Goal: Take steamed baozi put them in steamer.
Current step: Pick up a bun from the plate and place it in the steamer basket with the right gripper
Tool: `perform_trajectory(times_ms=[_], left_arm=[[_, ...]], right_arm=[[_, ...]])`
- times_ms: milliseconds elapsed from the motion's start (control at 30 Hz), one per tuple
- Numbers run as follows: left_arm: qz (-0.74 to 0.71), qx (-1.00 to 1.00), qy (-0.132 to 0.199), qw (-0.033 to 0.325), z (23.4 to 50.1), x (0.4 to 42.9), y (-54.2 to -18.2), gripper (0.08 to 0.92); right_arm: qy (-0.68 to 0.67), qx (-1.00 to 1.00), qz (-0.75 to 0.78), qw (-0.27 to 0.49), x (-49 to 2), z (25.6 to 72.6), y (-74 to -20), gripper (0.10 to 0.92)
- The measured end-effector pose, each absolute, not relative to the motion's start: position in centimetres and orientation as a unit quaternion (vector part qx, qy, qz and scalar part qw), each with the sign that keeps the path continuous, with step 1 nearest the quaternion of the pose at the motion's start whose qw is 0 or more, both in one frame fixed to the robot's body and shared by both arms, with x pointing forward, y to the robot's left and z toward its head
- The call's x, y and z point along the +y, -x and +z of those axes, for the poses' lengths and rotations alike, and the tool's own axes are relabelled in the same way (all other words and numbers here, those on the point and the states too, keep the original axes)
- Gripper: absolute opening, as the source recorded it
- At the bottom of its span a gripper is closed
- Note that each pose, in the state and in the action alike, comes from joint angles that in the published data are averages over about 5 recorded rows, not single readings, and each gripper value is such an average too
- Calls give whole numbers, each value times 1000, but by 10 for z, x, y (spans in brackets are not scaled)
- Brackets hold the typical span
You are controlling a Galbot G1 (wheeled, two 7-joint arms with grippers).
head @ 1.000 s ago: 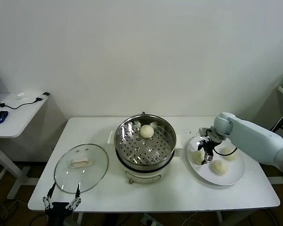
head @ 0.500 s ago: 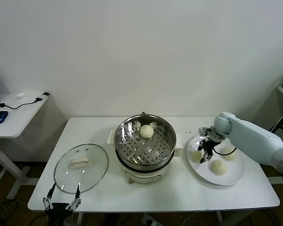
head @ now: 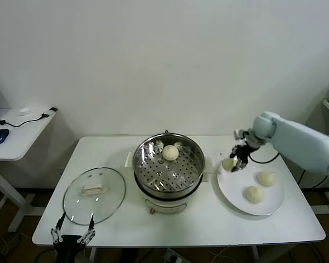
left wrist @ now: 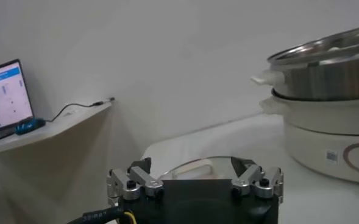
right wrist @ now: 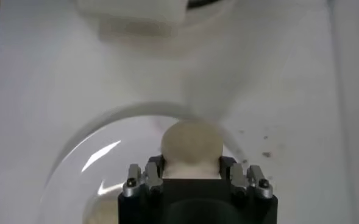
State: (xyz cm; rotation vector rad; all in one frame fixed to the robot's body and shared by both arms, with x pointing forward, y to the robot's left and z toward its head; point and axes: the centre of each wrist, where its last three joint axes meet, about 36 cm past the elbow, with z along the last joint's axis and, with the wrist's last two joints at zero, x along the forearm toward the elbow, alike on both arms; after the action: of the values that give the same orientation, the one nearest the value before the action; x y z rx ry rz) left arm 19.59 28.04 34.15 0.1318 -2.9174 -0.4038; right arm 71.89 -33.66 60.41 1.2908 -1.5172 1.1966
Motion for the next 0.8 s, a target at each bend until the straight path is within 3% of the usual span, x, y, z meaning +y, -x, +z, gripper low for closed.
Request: perform_trajectory(times_ms=[200, 367, 567, 800], left_arm=[[-132, -986, -38, 91, 343, 275, -199, 823], [-131, -987, -33, 85, 346, 274, -199, 823], [-129, -988, -28, 78, 350, 272, -199, 823], [-132, -988, -26, 73, 353, 271, -201, 823]], right_arm=[[-522, -617, 472, 352, -282, 684, -732, 594], [-544, -613, 472, 324, -217, 718, -732, 594], [-569, -595, 476, 311, -142, 721, -724, 594], [-586, -567, 483, 318, -83, 691, -710, 594]])
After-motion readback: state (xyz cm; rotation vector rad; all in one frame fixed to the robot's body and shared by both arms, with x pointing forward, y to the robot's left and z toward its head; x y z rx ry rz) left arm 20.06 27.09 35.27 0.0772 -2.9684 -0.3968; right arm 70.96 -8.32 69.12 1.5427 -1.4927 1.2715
